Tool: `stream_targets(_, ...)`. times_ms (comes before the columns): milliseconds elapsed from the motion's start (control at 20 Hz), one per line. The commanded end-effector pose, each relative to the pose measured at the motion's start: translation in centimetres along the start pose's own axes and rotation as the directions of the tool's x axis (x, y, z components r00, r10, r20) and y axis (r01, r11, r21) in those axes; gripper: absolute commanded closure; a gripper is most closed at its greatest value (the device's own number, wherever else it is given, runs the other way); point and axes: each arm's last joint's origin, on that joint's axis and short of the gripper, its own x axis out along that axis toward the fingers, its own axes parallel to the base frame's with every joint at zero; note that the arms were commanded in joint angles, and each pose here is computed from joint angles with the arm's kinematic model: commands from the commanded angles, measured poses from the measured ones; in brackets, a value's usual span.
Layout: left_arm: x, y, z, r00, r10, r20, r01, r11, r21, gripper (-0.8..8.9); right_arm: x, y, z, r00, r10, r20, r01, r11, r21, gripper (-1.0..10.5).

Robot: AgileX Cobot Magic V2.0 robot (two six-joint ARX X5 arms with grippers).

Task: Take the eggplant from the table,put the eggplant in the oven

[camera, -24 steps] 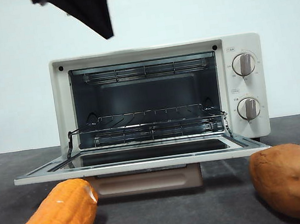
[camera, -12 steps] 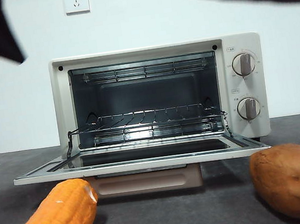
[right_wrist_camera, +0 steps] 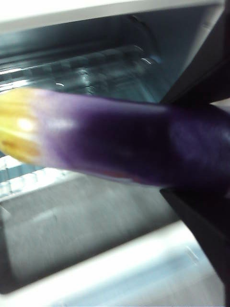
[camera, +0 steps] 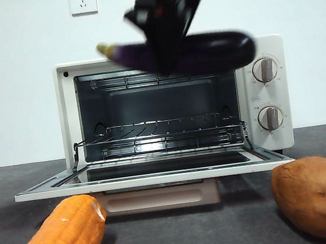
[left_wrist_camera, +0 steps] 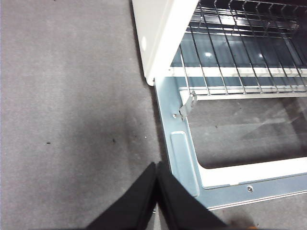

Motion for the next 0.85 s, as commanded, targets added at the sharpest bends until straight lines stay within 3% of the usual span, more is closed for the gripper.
stream_targets(50,0.0,-0.1,0.3,1.000,-0.008,0.011,0.008,1.000,-0.009,8.08,2.8,0.5,1.7,0.995,-0.100,-0.020,0.097,0.988,-0.121,7.7)
stream_targets(200,0.0,-0.1,0.3,1.000,-0.008,0.011,0.009,1.000,-0.008,8.08,5.8,1.0,2.9,0.981,-0.193,-0.017,0.188,0.971,-0.149,7.7)
stream_targets(350,0.0,-0.1,0.2,1.000,-0.010,0.010,0.010,1.000,-0.008,8.08,8.1,0.4,3.5,0.968,-0.251,0.012,0.251,0.964,-0.093,7.7)
stream_targets(850,0.0,-0.1,0.4,1.000,-0.014,0.024,0.014,1.000,-0.001,8.08,9.3,-0.5,3.0,0.973,-0.231,0.002,0.231,0.973,-0.018,6.5)
